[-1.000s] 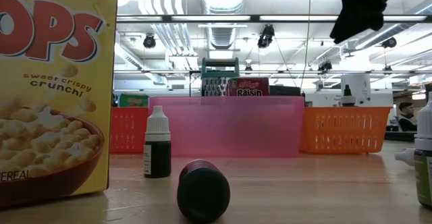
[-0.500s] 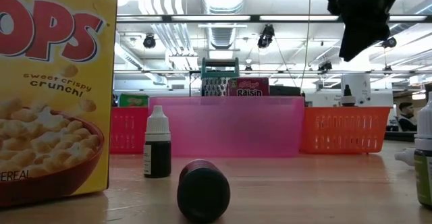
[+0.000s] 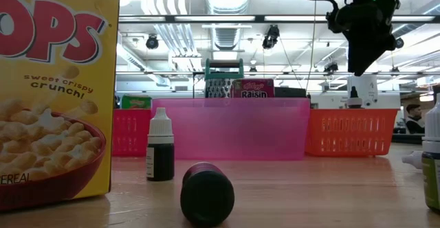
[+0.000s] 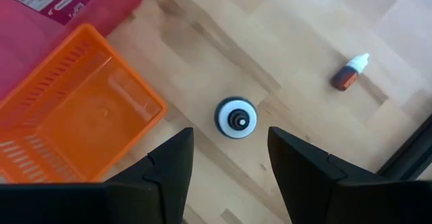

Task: Pick & Place Kitchen Items
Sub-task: Put the big black food coloring bottle into the orange bin

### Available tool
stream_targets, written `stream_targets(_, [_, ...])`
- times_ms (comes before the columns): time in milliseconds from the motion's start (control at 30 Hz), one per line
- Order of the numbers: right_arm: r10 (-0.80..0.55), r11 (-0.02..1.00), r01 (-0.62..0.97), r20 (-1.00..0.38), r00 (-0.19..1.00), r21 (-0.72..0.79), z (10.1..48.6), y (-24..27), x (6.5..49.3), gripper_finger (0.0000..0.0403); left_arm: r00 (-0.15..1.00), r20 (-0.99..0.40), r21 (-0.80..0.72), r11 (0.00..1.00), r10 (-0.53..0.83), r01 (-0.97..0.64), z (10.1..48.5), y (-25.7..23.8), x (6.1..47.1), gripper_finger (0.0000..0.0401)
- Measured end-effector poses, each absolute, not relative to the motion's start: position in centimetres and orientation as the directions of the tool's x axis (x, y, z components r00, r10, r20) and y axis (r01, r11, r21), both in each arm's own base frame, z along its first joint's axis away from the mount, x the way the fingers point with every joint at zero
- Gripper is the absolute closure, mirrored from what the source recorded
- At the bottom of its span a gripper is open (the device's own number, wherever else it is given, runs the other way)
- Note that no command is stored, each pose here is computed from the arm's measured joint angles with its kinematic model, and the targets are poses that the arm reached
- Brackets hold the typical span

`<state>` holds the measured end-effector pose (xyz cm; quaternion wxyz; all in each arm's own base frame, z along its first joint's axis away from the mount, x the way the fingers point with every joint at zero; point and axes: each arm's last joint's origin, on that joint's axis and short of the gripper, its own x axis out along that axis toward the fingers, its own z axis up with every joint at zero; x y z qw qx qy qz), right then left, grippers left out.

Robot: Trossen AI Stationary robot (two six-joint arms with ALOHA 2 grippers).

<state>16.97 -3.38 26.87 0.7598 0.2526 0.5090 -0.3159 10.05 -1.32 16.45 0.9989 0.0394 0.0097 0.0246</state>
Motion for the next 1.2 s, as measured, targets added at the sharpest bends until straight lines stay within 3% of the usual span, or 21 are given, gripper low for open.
stream_targets(400, [-0.161, 0.689, 0.723, -0.965, 0.207, 0.040, 25.4, -3.7, 18.4, 0.0247, 0.999, -0.018, 0.079, 0.996, 0.050, -0.048, 16.5, -1.3, 10.1, 0.0153])
stream_targets(867, [-0.185, 0.670, 0.742, -0.963, 0.199, 0.025, 25.2, -5.0, 18.5, 0.0219, 0.999, -0.018, 0.079, 0.996, 0.050, -0.048, 16.5, -1.3, 10.1, 0.0153])
stream_targets(1200, [-0.161, 0.669, 0.743, -0.971, 0.175, 0.023, 24.7, -5.9, 18.6, 0.0250, 0.999, -0.018, 0.079, 0.996, 0.050, -0.048, 16.5, -1.3, 10.1, 0.0153])
